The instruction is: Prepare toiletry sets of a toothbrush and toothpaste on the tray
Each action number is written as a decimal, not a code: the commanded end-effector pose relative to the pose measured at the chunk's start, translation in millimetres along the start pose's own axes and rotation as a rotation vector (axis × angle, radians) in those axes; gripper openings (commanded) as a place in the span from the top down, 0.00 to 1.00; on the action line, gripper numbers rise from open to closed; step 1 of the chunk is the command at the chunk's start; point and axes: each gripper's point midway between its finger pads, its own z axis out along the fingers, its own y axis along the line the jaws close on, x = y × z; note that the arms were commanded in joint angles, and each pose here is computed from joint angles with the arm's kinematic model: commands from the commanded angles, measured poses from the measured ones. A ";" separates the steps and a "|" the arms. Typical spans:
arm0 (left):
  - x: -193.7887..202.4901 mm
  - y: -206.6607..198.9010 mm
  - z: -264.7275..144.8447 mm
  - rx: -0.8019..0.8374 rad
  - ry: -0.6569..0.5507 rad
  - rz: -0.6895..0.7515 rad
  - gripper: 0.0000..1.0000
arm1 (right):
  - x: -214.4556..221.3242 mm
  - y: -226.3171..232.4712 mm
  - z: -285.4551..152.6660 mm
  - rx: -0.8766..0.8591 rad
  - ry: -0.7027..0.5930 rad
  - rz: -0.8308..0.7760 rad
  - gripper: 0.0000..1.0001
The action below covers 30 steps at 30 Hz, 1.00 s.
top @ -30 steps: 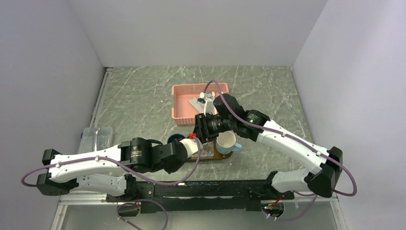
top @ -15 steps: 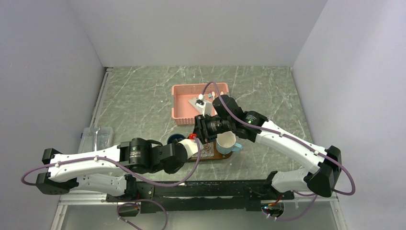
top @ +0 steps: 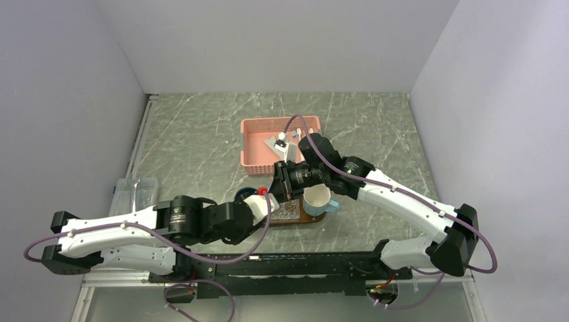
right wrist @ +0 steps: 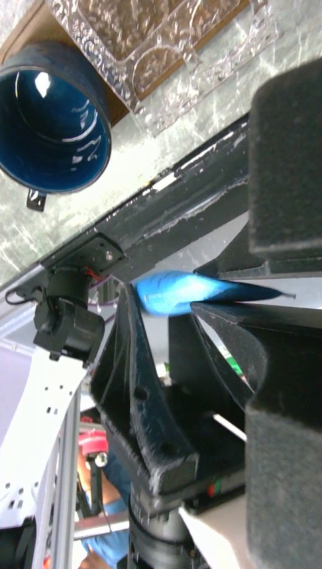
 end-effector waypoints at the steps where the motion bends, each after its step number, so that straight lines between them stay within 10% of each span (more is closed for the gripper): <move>1: -31.0 -8.4 -12.8 0.078 -0.190 -0.047 0.42 | -4.3 -0.4 -6.0 0.009 -0.041 -0.051 1.00; 9: -38.4 -10.7 -25.8 0.137 -0.291 -0.077 0.14 | -19.9 8.0 -34.0 0.049 -0.120 -0.118 1.00; 30: -36.2 22.9 -15.3 0.041 -0.325 -0.236 0.01 | -64.4 0.3 -96.7 0.381 -0.246 -0.403 1.00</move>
